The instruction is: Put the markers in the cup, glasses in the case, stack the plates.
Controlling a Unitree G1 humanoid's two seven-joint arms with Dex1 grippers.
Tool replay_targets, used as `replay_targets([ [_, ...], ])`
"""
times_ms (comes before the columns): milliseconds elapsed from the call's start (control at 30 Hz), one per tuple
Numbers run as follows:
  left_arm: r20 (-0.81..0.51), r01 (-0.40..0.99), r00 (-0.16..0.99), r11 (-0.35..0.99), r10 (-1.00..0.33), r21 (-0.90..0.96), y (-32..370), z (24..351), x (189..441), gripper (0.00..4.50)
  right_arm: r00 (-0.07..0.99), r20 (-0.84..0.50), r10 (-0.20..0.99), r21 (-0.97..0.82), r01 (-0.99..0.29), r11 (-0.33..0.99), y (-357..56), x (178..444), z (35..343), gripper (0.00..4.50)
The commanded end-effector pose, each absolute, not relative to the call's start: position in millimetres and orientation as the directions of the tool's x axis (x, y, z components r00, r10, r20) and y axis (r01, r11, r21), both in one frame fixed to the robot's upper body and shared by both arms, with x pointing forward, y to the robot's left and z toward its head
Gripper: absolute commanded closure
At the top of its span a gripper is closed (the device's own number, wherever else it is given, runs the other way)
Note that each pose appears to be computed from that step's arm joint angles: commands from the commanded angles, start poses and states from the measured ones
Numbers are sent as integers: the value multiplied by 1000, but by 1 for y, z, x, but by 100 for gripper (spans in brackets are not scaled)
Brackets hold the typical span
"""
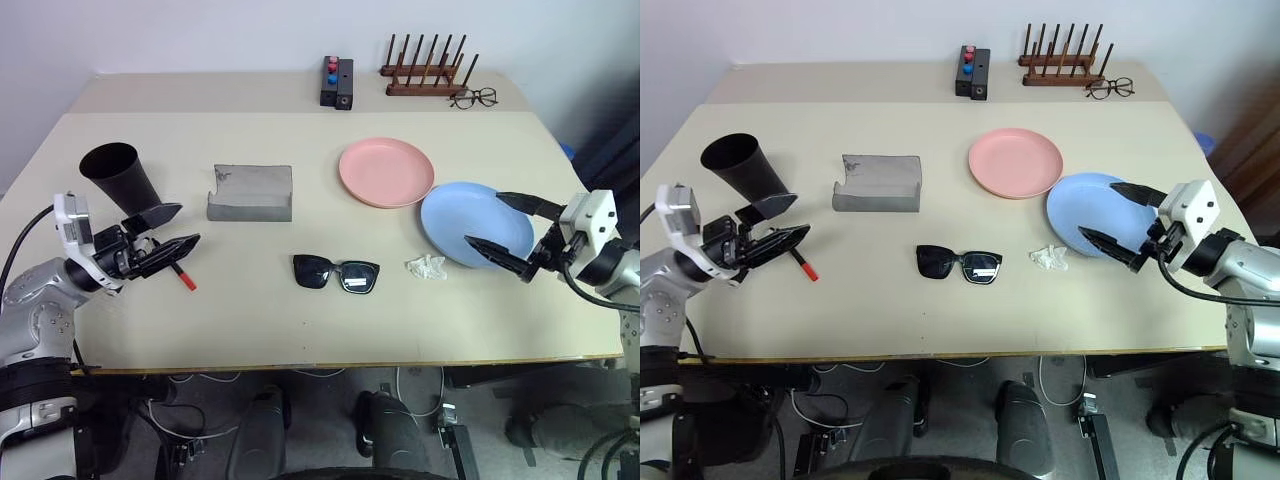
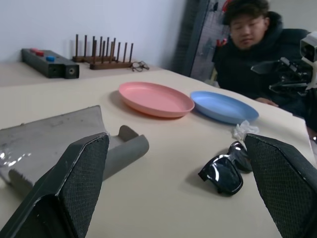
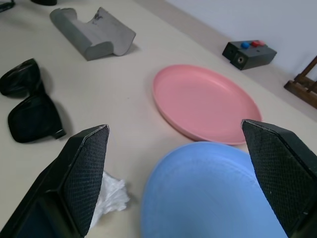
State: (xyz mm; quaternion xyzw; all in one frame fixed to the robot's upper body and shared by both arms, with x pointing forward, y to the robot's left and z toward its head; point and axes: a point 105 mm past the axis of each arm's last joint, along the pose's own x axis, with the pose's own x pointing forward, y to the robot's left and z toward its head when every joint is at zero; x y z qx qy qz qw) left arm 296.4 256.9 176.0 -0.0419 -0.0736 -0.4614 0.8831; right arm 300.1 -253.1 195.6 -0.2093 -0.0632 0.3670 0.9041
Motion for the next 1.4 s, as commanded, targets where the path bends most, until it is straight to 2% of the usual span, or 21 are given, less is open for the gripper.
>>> replay_targets([
  [33,175,800,583,598,-793,46,266,190,290,0,707,1,707,-451,-631,632,-248,302,203,16],
  [200,128,742,666,671,-735,-9,274,180,293,0,695,22,718,-451,-634,628,-240,308,205,16],
  [333,144,712,699,701,-700,-47,280,190,295,0,667,40,744,-439,-657,612,-229,309,211,16],
  [533,204,611,781,790,-591,-52,308,211,296,0,549,89,831,-375,-754,539,-195,308,222,16],
  [633,189,555,822,830,-537,-53,318,208,295,0,506,95,857,-352,-789,505,-174,309,220,16],
  [700,173,491,866,863,-469,-120,321,202,298,0,479,130,868,-247,-832,496,-163,309,221,16],
  [800,102,491,871,842,-480,-226,302,195,293,0,443,176,879,-139,-873,467,-150,304,235,16],
  [833,84,482,875,841,-477,-244,307,196,292,0,437,193,879,-106,-881,461,-140,305,241,16],
  [933,8,383,922,909,-387,-163,313,197,294,0,355,171,919,-55,-928,368,-119,295,245,16],
  [967,-14,362,930,923,-367,-132,313,197,293,0,349,162,923,-84,-927,365,-116,294,245,16],
  [1067,-106,350,921,914,-376,-203,309,192,285,0,365,148,919,-110,-918,382,-112,295,241,16],
  [1167,-123,329,925,920,-359,-210,313,198,282,0,365,113,924,-144,-914,379,-105,295,237,16],
  [1267,-159,273,938,940,-307,-203,323,199,281,0,379,40,925,-159,-911,380,-100,300,228,16],
  [1400,-262,163,945,976,-196,-143,345,192,282,0,377,36,925,-223,-900,375,-95,301,232,16],
])
